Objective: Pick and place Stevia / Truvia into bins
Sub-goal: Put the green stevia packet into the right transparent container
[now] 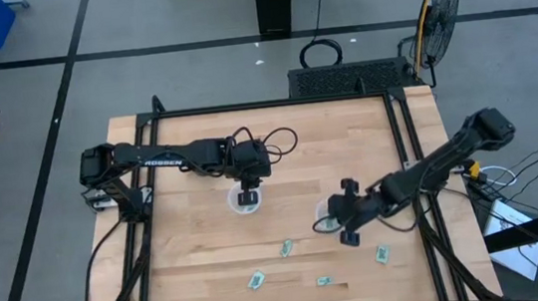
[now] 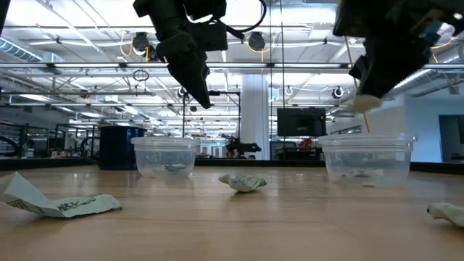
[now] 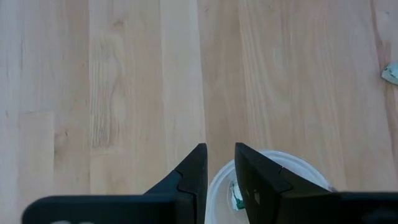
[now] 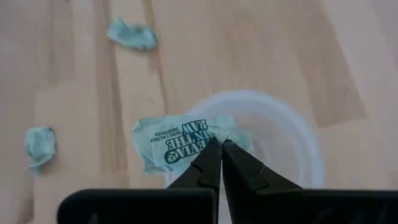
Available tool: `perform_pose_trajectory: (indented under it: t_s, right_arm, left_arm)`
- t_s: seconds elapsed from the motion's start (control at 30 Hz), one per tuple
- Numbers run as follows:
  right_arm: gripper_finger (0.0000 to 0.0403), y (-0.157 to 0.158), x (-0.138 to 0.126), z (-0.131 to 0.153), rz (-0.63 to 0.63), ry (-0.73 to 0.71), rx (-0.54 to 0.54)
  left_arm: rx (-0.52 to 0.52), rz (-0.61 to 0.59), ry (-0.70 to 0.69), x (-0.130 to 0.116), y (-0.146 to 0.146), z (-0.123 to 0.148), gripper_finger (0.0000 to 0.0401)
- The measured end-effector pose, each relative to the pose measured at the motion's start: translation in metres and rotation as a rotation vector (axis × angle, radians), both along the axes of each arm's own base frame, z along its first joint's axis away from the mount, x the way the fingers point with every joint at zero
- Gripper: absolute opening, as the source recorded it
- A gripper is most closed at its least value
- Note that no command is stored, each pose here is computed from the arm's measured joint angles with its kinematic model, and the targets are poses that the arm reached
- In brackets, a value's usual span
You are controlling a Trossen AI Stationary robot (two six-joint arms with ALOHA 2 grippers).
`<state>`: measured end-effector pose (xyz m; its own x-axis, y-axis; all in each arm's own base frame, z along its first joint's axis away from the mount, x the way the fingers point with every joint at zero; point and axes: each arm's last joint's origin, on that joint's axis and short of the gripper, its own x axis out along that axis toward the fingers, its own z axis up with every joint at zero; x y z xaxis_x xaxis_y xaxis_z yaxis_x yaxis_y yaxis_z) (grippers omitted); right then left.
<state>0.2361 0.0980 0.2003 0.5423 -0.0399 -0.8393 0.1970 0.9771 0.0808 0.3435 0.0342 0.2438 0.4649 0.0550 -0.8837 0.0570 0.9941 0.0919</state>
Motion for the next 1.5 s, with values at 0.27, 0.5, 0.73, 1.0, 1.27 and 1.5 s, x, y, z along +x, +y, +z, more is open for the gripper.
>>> perform_pose_trajectory:
  t_s: [0.27, 0.5, 0.73, 1.0, 1.27, 1.5]
  right_arm:
    - [0.0001, -0.002, 0.000, -0.025, -0.063, 0.138, -0.131]
    - [0.0003, -0.010, 0.005, -0.033, -0.085, 0.180, -0.147]
    - [0.0038, -0.013, 0.007, -0.034, -0.098, 0.178, -0.145]
    - [0.0080, -0.014, 0.006, -0.030, -0.093, 0.162, -0.136]
    - [0.0080, -0.017, -0.004, 0.006, -0.106, 0.009, -0.030]
    - [0.0082, 0.000, -0.026, 0.030, 0.052, 0.083, 0.392]
  left_arm:
    - [0.009, -0.032, 0.009, 0.000, -0.005, 0.000, 0.0088]
    - [0.008, -0.051, 0.009, 0.000, -0.012, 0.000, 0.0088]
    - [0.009, -0.065, 0.009, 0.001, -0.017, 0.000, 0.0088]
    - [0.005, -0.069, 0.007, 0.001, -0.017, 0.000, 0.0088]
    - [-0.020, -0.120, 0.004, 0.001, -0.029, 0.000, 0.0088]
    - [-0.020, -0.158, 0.005, 0.001, -0.043, 0.000, 0.0088]
